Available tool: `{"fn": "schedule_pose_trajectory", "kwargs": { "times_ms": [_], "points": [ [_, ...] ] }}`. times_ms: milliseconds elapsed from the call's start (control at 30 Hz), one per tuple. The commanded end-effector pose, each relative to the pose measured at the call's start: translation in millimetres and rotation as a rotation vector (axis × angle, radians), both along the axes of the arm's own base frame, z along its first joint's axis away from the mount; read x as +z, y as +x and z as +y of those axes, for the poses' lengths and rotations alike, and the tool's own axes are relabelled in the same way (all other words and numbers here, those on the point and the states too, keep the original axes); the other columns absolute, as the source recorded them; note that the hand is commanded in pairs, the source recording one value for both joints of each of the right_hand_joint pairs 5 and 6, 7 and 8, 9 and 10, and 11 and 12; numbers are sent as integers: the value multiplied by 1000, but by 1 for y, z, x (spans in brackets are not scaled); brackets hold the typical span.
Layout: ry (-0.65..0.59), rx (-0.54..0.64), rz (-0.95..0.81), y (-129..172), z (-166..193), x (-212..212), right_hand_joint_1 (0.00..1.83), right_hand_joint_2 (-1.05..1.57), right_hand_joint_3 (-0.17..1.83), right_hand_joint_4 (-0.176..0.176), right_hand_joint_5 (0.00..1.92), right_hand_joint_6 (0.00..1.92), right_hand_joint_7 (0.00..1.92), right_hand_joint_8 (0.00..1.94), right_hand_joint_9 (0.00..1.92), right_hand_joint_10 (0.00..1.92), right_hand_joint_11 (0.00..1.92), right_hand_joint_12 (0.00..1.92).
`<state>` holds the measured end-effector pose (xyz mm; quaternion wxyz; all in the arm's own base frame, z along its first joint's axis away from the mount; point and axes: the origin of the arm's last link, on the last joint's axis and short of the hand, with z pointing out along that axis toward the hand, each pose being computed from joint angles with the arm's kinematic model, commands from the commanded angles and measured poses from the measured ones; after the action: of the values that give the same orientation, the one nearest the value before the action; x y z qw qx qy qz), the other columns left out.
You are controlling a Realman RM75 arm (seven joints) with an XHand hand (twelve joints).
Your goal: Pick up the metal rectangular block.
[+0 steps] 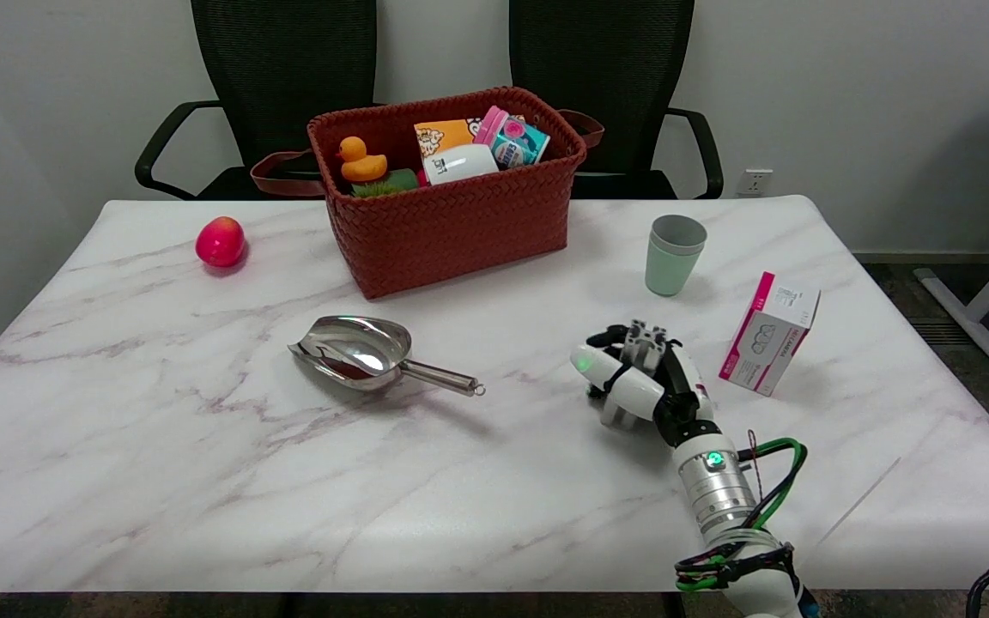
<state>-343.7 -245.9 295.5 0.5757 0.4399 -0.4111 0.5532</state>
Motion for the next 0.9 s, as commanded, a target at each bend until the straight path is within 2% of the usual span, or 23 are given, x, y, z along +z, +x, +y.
{"fn": "schedule_pose_trajectory", "kwargs": {
  "times_ms": [33,100,200,333,433,600,900],
  "points": [
    [1,2,-16,-1,0,1,926,840,-175,0,1272,1272,1489,1489,1460,1460,1531,1531],
    [1,4,-14,-1,0,1,913,869,-175,0,1479,1479,1533,1533,1490,1490,1581,1581],
    [1,4,-14,-1,0,1,907,888,-175,0,1630,1630,1555,1555,1506,1506,1605,1605],
    [1,8,-14,0,-1,1,902,914,-175,0,1716,1716,1573,1573,1525,1525,1631,1631],
    [3,17,-15,2,-2,0,902,922,-175,0,1783,1783,1609,1609,1567,1567,1720,1720],
    [23,93,9,23,-9,-3,891,938,-175,0,1792,1792,1639,1639,1609,1609,1804,1804],
    [51,230,45,67,-29,-4,920,983,-175,0,1718,1718,1654,1654,1629,1629,1820,1820]
  ]
}}
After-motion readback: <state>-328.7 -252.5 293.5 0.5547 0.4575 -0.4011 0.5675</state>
